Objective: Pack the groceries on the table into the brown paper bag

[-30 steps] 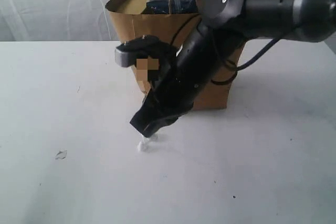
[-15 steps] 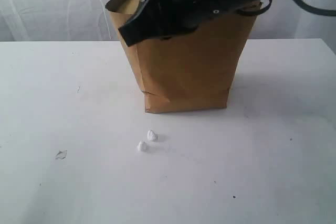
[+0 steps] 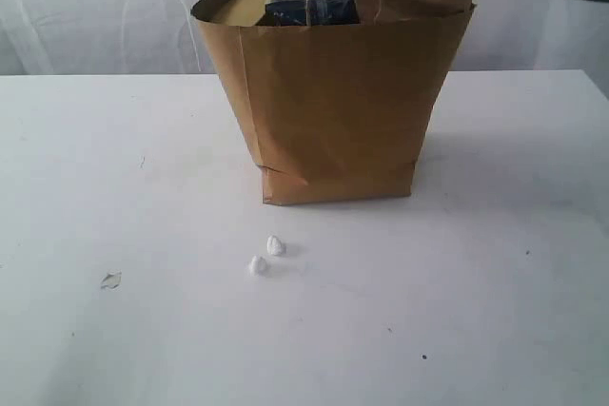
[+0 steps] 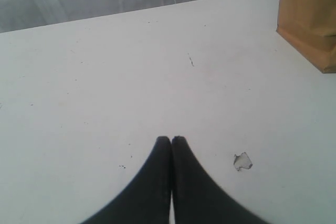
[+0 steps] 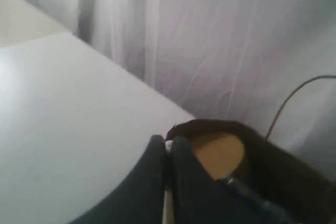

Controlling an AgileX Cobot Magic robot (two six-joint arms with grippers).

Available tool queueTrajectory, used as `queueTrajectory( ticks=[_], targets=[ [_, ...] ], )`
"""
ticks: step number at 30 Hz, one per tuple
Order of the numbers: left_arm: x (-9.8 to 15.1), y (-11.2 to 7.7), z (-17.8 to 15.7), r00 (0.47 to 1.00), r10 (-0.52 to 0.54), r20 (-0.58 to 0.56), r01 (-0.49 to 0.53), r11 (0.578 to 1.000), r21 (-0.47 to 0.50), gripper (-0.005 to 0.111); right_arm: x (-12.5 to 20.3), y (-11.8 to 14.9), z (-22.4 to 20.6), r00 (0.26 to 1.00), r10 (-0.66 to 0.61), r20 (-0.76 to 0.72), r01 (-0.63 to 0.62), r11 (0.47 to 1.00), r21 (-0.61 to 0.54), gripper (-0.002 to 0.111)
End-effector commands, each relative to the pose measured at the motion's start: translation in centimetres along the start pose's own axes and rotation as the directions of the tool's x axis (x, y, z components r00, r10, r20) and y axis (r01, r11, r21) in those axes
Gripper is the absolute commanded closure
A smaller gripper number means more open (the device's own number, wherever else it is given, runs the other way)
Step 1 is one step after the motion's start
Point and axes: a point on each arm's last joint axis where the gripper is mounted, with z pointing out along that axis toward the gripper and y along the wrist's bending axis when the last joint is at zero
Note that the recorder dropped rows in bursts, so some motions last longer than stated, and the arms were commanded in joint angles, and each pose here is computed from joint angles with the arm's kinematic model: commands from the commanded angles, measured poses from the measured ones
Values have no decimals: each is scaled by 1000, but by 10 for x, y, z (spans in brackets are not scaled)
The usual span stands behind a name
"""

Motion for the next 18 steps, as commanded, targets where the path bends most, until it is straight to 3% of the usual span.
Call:
queueTrajectory(
  ticks=[1, 8, 16, 18],
  targets=[
    [2, 0, -1, 1000, -1, 3, 1, 1000, -3, 107, -10, -13, -5, 995, -19, 95, 10, 995, 94, 108],
    [2, 0, -1, 1000, -1, 3, 1, 1000, -3, 107, 8, -39, 0, 995, -91, 29, 84, 980, 178, 108],
    [2, 0, -1, 1000, -1, 3, 1, 1000, -3, 107, 38, -66, 8, 997, -45, -61, 58, 971, 234, 108],
    [2, 0, -1, 1000, -1, 3, 1, 1000, -3, 107, 41, -68, 8, 997, -42, -68, 57, 970, 238, 103]
  ],
)
